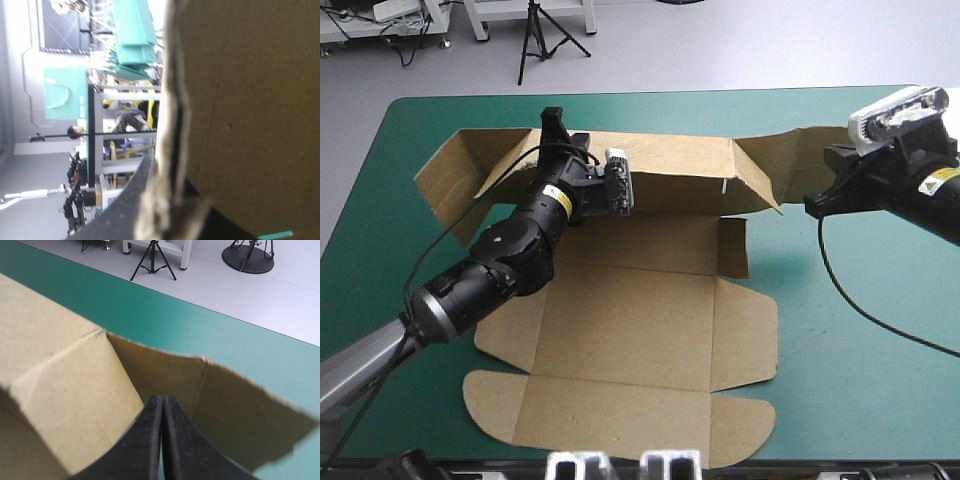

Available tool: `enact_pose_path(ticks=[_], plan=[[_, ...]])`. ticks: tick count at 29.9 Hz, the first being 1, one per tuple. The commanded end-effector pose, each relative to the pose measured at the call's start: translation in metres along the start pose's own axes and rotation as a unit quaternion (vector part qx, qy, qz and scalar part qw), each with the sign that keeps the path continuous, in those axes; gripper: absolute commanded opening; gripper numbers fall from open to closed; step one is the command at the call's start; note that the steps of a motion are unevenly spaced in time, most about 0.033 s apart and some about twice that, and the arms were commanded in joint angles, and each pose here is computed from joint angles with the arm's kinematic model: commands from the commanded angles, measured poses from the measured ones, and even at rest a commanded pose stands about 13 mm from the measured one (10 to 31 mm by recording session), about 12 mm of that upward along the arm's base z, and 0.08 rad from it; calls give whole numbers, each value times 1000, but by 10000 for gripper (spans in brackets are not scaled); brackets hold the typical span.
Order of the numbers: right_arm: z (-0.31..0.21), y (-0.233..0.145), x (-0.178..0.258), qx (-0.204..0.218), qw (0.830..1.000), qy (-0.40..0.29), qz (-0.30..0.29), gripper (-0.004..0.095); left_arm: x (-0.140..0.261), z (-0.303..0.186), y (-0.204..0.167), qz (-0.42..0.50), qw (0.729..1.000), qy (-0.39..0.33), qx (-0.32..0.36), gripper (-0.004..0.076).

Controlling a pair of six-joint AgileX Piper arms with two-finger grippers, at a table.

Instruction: Fold the box

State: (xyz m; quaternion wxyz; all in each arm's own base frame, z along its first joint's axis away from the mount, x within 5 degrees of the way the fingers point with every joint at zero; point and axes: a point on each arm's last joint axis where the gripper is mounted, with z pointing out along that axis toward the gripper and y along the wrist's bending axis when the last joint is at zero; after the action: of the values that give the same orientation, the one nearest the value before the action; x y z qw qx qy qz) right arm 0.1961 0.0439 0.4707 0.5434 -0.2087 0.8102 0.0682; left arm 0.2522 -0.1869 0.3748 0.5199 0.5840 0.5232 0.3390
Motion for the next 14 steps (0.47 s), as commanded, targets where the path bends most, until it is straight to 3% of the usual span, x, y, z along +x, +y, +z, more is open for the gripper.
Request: enact_pose_path(ticks=[1,8,14], plan=[[-2,-5,-23,8,998,-51,17,-18,-2,-13,11,-16,997,-42,-63,-8],[17,-13,-39,2,1000,-28,-4,-17,12,-8,-8,-20,999,6,-48,-8],[51,-21,-41,-13,1000,4,3,-18,13,-7,-15,-7,999,5,-42,-8]])
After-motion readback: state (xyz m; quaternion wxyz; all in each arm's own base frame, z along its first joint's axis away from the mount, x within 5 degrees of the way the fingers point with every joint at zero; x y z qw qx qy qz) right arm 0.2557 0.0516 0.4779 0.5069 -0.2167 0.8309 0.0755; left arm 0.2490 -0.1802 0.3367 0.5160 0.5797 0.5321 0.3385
